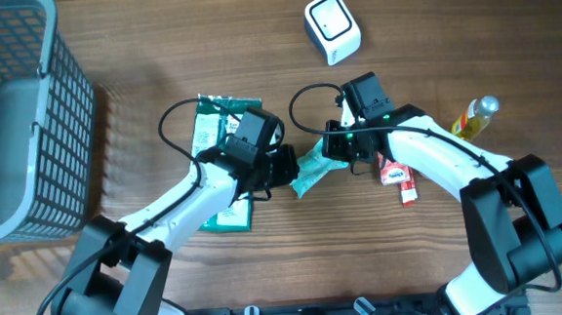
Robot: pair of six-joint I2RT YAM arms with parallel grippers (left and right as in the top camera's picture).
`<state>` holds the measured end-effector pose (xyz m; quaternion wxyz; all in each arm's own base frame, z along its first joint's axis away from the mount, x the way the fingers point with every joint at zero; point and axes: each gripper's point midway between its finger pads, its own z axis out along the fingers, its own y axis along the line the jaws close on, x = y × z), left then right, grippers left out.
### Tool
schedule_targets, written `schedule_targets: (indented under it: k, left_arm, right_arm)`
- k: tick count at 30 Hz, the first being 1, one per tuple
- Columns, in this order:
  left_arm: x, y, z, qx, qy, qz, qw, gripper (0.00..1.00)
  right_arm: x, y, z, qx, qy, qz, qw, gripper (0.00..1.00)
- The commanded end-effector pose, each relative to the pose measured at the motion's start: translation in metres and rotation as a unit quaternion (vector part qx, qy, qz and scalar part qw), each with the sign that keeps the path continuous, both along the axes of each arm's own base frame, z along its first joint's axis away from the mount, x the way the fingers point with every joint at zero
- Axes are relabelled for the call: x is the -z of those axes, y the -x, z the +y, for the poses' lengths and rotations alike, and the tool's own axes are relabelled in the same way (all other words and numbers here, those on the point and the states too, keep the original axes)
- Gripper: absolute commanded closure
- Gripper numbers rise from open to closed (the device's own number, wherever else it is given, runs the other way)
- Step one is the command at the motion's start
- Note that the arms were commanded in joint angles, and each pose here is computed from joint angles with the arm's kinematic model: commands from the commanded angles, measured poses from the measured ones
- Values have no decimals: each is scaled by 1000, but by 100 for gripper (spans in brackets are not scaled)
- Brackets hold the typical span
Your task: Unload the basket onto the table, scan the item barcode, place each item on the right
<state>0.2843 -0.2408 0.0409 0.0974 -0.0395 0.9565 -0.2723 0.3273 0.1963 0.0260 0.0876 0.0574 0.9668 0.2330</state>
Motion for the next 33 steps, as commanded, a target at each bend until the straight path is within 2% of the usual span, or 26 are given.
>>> schedule_targets:
  k: [1,19,24,33]
  left_arm:
    - [5,2,-6,4,6,15,1000,96]
    - [70,38,-12,36,-47,97,994,96]
    - [71,38,-11,37,-49,99,993,96]
    - [73,40,-8,35,-58,101,993,96]
  right_arm:
    - [3,-5,1,-5,2,-1,1000,96]
    - [32,4,-9,36,4,-7,999,96]
    - [36,1,-20,49,34,-15,998,96]
    - [37,1,-21,49,36,-14,998,96]
